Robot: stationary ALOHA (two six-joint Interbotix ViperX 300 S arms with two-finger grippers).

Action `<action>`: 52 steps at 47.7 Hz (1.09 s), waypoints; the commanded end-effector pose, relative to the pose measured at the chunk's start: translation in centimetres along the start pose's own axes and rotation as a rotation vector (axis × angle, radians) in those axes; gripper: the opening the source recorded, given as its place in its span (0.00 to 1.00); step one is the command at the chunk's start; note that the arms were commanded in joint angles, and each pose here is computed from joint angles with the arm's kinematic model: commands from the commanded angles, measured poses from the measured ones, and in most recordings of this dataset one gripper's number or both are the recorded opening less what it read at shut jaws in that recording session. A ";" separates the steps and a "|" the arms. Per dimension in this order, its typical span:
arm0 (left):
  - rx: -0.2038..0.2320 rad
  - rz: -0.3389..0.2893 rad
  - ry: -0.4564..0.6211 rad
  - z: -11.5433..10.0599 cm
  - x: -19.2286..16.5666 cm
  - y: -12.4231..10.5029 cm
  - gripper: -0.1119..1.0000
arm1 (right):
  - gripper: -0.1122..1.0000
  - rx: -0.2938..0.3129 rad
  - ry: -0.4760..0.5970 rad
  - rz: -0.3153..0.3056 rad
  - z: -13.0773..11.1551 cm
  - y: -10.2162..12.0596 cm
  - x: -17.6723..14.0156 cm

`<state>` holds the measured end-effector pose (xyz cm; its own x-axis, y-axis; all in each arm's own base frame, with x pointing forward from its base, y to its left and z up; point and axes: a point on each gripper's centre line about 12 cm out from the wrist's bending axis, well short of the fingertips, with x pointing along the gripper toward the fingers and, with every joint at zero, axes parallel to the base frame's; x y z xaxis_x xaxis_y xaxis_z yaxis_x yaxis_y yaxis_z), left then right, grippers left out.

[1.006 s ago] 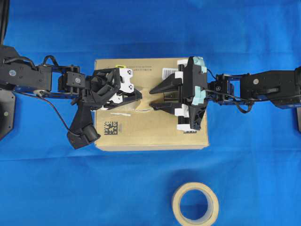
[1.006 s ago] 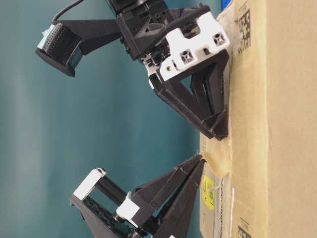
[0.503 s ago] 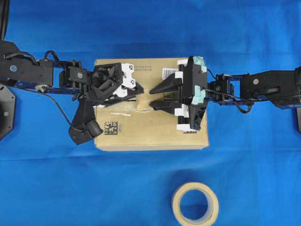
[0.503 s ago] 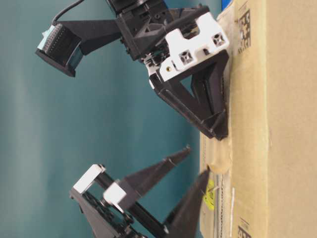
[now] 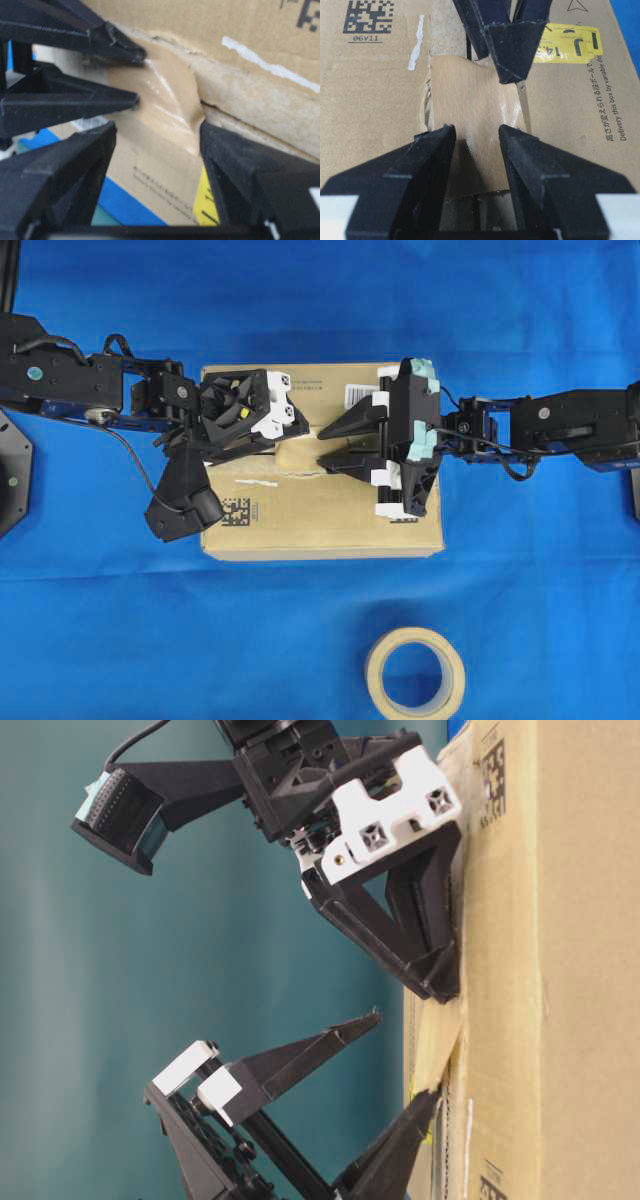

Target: Apply tape along the seams of the closed cardboard box to seal it securely.

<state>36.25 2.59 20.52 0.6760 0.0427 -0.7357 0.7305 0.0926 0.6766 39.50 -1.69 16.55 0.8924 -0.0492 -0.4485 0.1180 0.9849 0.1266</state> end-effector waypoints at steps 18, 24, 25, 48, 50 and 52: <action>-0.006 -0.030 0.004 -0.2 -1.3 1.4 0.69 | 0.55 0.019 -0.011 -0.004 0.4 -0.1 -0.2; -0.011 -0.027 0.006 -0.3 -1.5 1.4 0.69 | 0.55 0.016 -0.008 -0.002 0.3 0.1 -0.2; -0.012 -0.027 0.007 -0.3 -1.5 1.4 0.69 | 0.55 0.016 -0.009 -0.001 0.3 0.1 -0.3; -0.233 0.244 -0.022 -0.6 -4.6 2.5 0.68 | 0.55 0.003 -0.137 0.023 3.2 0.6 -6.1; -0.301 0.281 -0.039 -0.5 -4.9 2.5 0.68 | 0.55 0.000 -0.163 0.027 3.9 0.7 -6.7; -0.358 0.312 -0.054 -0.4 -5.2 2.5 0.68 | 0.55 -0.007 -0.192 0.030 4.6 0.7 -7.2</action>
<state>34.70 3.18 24.34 0.8182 0.0700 -0.5707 0.5125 0.3611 0.7791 35.44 -1.41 21.27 0.9364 -0.0497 -0.3474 0.1023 0.9856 0.1346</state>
